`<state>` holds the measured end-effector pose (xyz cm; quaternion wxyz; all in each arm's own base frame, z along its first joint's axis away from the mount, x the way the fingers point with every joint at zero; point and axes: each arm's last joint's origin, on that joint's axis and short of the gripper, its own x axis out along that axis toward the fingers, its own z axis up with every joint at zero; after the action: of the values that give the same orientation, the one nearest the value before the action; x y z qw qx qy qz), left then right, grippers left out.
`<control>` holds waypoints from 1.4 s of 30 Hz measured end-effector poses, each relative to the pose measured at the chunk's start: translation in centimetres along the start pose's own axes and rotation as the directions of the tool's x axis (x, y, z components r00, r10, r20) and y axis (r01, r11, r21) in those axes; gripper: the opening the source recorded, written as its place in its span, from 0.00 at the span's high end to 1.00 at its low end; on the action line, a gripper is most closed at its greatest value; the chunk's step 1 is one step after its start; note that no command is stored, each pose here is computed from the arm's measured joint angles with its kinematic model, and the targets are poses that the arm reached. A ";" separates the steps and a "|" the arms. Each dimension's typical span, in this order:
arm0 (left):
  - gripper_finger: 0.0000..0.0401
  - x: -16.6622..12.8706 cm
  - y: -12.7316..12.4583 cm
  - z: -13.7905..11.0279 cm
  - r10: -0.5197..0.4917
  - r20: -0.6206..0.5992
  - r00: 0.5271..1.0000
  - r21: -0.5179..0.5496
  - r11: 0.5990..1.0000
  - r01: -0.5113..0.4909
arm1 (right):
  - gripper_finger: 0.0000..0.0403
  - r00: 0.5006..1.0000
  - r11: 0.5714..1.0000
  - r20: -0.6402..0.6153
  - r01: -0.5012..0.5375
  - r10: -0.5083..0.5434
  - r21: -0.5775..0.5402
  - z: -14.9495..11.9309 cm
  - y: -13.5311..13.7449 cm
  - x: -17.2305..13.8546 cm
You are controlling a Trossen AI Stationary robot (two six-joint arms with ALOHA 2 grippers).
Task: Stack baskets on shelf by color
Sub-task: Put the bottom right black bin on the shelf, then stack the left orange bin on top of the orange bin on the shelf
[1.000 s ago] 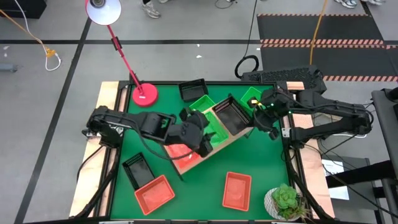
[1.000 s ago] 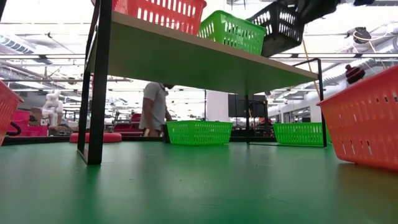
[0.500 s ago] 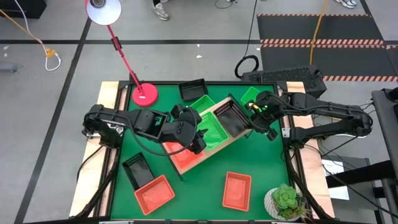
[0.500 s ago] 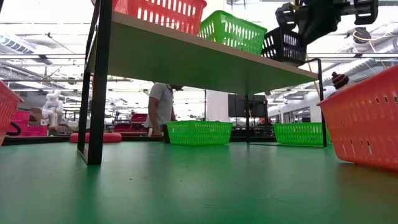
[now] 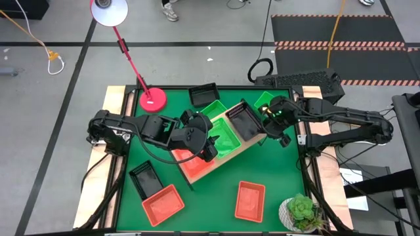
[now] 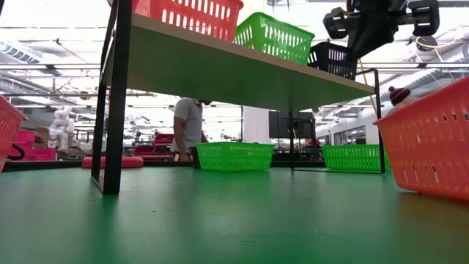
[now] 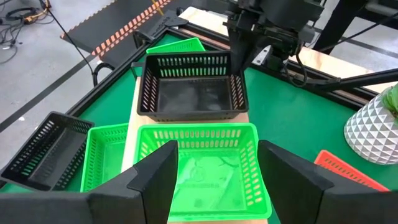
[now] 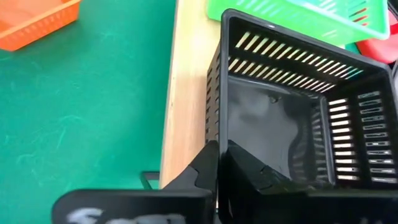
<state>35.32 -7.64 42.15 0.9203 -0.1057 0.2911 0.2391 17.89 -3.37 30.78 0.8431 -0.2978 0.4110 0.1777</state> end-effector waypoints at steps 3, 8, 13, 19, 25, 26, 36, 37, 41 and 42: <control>0.44 0.0 0.0 0.0 0.000 0.000 1.000 0.000 1.000 0.000 | 0.93 1.000 1.000 0.008 0.011 -0.011 -0.005 0.0 -0.1 0.0; 0.44 0.0 0.0 0.0 -0.002 -0.001 1.000 0.000 1.000 0.002 | 0.87 0.999 0.999 0.022 0.028 -0.027 -0.018 0.2 -0.3 0.0; 0.44 -0.1 -0.2 -0.1 -0.009 -0.002 1.000 -0.021 1.000 0.008 | 0.82 0.999 0.999 0.023 0.030 -0.029 -0.018 0.2 -0.3 -0.1; 0.44 -1.0 -1.0 -1.4 -0.015 -0.058 0.998 -0.066 0.998 0.011 | 0.80 0.997 0.998 0.056 0.059 -0.060 0.016 0.2 0.2 -1.1; 0.44 -3.3 -2.5 -4.6 -0.039 -0.233 0.972 -0.097 0.995 0.016 | 0.80 0.977 0.983 0.159 0.120 -0.142 0.141 0.6 1.1 -3.4; 0.44 -3.9 -2.8 -5.1 -0.038 -0.256 0.966 -0.099 0.995 0.013 | 0.80 0.969 0.978 0.185 0.134 -0.163 0.162 0.7 1.3 -3.9; 0.44 -9.5 -7.9 -12.6 -0.146 -0.487 0.861 -0.036 0.988 0.148 | 0.80 0.839 0.898 0.427 0.151 -0.338 0.413 1.6 2.2 -8.0; 0.44 -9.8 -8.6 -13.5 -0.151 -0.517 0.843 -0.014 0.986 0.168 | 0.80 0.827 0.891 0.443 0.141 -0.345 0.430 1.7 2.3 -8.2; 0.44 -11.7 -10.3 -17.1 -0.162 -0.615 0.772 0.108 0.952 0.286 | 0.80 0.797 0.871 0.489 0.090 -0.354 0.483 2.1 2.4 -8.6; 0.44 -12.0 -10.7 -17.9 -0.160 -0.639 0.752 0.148 0.934 0.324 | 0.80 0.794 0.868 0.496 0.078 -0.352 0.491 2.2 2.4 -8.6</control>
<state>23.34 -27.38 35.29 0.8030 -0.0982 0.5870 0.0305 12.70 -0.61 37.86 0.9867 -0.0753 0.1313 0.0598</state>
